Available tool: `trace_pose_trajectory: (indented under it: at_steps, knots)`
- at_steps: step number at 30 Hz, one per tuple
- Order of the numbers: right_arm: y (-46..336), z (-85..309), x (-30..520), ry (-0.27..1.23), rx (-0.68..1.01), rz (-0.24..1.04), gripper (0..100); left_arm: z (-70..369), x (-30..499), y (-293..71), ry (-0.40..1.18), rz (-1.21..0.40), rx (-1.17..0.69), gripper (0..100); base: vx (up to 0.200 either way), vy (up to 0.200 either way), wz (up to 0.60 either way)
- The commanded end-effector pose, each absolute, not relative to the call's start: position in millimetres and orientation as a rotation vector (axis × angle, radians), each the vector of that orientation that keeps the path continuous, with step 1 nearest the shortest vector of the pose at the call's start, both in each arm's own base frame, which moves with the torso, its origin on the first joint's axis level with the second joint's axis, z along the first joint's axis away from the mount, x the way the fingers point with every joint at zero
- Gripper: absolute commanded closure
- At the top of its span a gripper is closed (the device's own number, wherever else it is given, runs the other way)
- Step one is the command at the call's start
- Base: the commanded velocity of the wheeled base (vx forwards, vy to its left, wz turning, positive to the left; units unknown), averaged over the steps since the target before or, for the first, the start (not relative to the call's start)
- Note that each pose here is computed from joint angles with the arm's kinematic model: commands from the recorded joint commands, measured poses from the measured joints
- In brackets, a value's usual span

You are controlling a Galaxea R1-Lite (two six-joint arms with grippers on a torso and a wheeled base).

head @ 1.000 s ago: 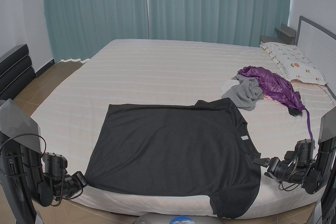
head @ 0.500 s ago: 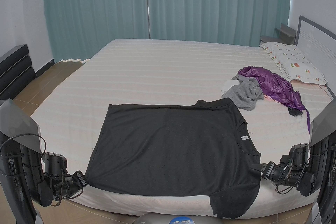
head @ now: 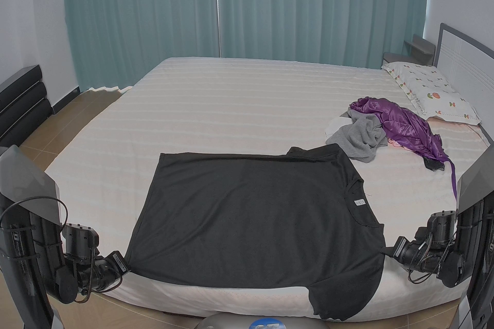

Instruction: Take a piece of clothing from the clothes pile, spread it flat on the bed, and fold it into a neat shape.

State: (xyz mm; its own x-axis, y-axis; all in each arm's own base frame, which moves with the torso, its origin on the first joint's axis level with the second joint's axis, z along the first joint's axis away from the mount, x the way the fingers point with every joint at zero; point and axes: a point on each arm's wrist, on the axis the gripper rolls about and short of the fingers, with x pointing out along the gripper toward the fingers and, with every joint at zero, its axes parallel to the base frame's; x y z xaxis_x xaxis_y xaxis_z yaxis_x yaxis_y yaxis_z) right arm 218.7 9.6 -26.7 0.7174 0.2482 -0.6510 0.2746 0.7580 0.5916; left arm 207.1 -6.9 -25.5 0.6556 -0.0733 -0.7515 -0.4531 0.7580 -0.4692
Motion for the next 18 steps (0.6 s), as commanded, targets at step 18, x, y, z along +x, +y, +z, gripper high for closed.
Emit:
trace_pose_trajectory:
  at_steps: [18]
  knots:
    - [4.1,-30.8,207.7,0.872,0.653,-0.044,100,-27.2,202.7,-7.5,0.864,0.238,-0.691,100,0.000,0.000,0.00]
